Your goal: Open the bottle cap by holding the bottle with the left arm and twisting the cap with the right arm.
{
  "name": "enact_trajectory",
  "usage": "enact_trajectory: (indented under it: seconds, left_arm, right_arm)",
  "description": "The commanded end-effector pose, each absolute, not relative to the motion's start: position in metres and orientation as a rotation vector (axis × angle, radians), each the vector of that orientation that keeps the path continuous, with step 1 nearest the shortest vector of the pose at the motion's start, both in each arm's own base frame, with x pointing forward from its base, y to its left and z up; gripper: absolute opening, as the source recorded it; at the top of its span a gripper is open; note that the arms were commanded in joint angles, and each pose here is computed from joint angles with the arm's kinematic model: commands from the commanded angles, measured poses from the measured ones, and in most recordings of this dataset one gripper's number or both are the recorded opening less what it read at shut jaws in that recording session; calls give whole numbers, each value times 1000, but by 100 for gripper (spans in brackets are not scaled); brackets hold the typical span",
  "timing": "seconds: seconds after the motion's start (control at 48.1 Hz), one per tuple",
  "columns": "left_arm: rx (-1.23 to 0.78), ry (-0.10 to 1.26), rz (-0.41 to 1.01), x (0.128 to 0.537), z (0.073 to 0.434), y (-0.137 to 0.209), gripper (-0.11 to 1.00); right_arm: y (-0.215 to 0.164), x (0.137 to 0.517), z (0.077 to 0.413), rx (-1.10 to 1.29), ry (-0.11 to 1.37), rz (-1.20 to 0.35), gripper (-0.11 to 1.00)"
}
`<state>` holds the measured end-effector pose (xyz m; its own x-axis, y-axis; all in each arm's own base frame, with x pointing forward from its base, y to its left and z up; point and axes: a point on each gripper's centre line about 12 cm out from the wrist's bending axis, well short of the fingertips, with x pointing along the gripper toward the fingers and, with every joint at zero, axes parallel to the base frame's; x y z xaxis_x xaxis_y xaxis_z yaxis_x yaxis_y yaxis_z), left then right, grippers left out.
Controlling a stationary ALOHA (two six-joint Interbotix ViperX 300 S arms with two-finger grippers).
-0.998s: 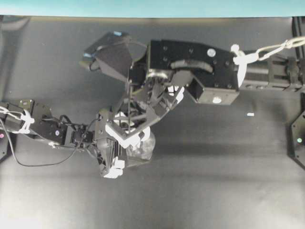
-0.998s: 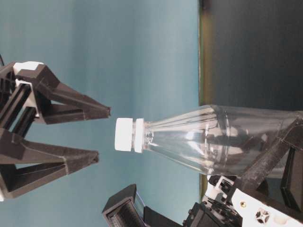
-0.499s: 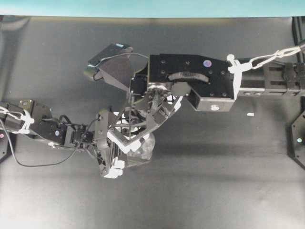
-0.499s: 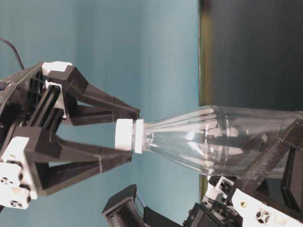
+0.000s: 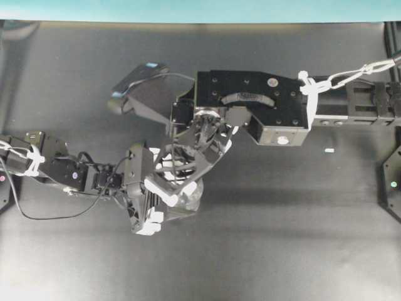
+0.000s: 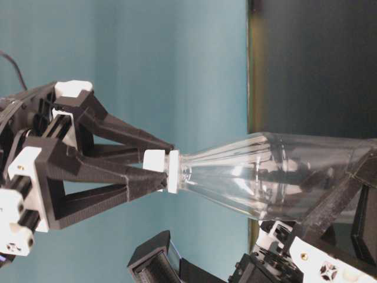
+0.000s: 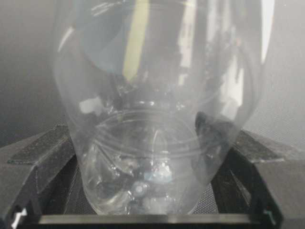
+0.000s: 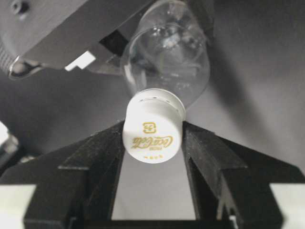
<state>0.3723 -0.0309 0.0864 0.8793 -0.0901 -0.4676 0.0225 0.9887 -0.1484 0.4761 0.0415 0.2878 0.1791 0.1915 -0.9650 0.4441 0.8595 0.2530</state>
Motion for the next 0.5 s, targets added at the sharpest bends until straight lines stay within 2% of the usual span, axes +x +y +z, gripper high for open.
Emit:
enact_trajectory:
  seconds: [0.0, 0.249, 0.478]
  left_arm:
    - [-140, 497, -69, 373, 86, -35, 84]
    - [-140, 499, -69, 372, 85, -34, 84]
    - [-140, 499, -69, 373, 85, -35, 84]
  right_arm:
    - [45, 475, 293, 468, 1396, -106, 36]
    - [49, 474, 293, 89, 1385, 213, 36]
    - [54, 473, 291, -219, 1338, 446, 36]
